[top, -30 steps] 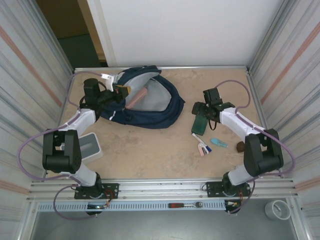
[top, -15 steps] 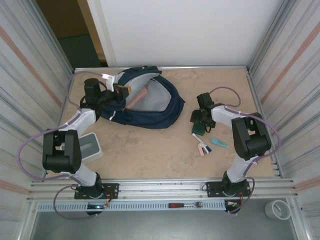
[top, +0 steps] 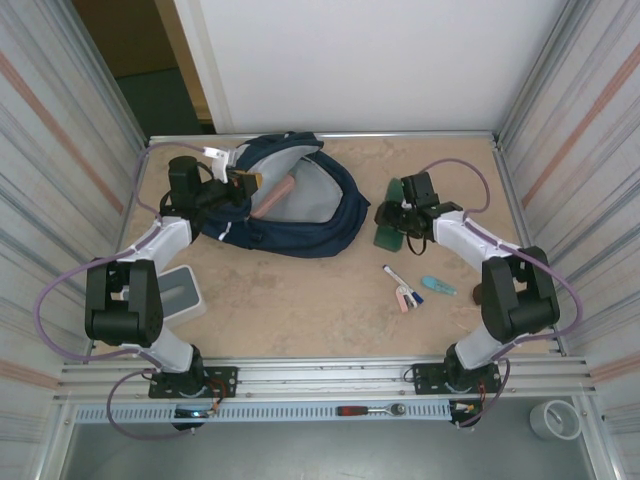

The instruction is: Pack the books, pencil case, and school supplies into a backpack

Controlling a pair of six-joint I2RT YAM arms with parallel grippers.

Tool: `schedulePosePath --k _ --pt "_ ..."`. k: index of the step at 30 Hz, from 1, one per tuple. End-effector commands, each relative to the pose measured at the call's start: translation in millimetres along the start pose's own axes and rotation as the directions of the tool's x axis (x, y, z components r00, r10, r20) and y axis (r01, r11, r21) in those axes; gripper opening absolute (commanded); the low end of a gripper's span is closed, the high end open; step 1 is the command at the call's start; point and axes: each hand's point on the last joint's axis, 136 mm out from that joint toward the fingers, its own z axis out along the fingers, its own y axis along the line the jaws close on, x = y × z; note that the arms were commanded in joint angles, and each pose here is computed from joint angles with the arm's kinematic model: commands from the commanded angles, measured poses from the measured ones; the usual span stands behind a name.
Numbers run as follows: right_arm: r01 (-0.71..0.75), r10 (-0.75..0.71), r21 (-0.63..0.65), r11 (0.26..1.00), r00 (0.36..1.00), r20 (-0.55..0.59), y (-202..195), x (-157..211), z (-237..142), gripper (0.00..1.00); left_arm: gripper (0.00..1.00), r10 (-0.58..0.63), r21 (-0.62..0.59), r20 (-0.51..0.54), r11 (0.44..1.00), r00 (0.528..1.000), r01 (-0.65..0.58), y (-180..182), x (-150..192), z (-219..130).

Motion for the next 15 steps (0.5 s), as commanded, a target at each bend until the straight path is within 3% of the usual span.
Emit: schedulePosePath --k 1,9,15 --pt "0.027 -0.023 -0.282 0.959 1.000 0.018 92.5 -14.4 -15.8 0.57 0.13 0.033 0.029 0.021 0.999 0.999 -0.034 -9.6 -15.1 0.9" --pt "-0.061 -0.026 -0.533 0.844 0.988 -0.154 199.1 -2.0 17.8 0.57 0.13 0.038 0.033 0.024 0.999 0.999 -0.039 -12.9 -15.9 -0.6" --pt "-0.147 0.061 -0.581 0.800 0.984 -0.165 229.7 -16.3 54.9 0.53 0.13 0.041 0.041 0.031 0.998 0.999 -0.042 -16.3 -18.1 -2.1"
